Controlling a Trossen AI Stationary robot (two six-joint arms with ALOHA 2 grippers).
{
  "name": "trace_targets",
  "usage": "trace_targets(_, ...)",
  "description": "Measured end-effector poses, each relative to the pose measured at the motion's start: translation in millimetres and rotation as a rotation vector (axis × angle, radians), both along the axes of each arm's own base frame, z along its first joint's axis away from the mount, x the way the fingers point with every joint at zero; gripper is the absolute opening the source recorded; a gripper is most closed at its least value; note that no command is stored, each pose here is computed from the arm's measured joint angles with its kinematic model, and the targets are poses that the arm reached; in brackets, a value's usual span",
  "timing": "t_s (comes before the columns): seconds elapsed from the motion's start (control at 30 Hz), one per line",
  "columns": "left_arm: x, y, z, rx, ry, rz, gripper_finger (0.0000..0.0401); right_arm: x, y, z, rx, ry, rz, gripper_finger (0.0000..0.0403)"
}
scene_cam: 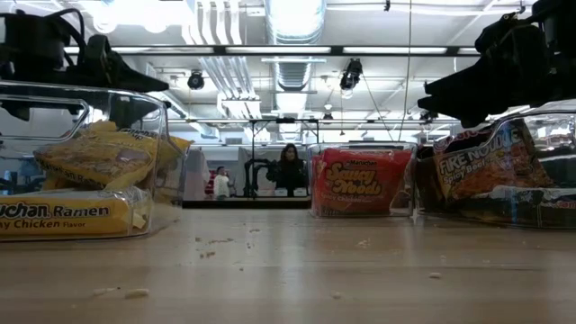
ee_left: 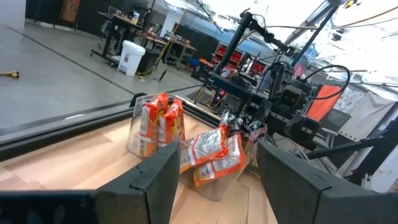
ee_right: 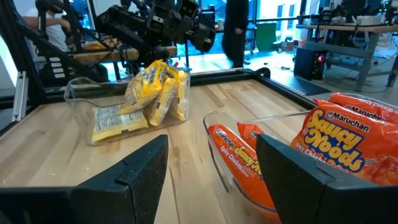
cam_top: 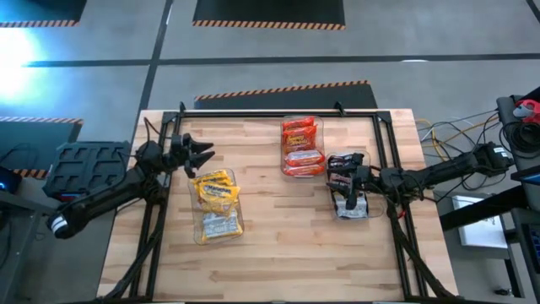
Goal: Sort Maruchan noodles
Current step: Return to Home Position
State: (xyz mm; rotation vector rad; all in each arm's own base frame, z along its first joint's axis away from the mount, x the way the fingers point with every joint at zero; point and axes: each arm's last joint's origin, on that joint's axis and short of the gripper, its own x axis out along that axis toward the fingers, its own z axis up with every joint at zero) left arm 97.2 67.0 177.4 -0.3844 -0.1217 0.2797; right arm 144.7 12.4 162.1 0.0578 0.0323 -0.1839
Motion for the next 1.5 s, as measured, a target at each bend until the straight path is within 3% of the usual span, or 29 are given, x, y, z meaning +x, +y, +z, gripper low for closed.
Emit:
trace_targets(0.53, -9, -7, 12, 0.088, -0.105, 0.000, 0.0194, -4, -1, 8, 0.010, -0.063, -0.001, 0.0233)
trace_targets(0.97, -22, -19, 27, 0.210, -0.249, 0.000, 0.0194, -23, -4, 35, 0.047, -0.304, 0.000, 0.0233)
trace_targets(1.5, -22, -18, 26, 0.205, -0.243, 0.000, 0.0194, -27, -4, 39, 0.054, -0.345, -0.001, 0.0233)
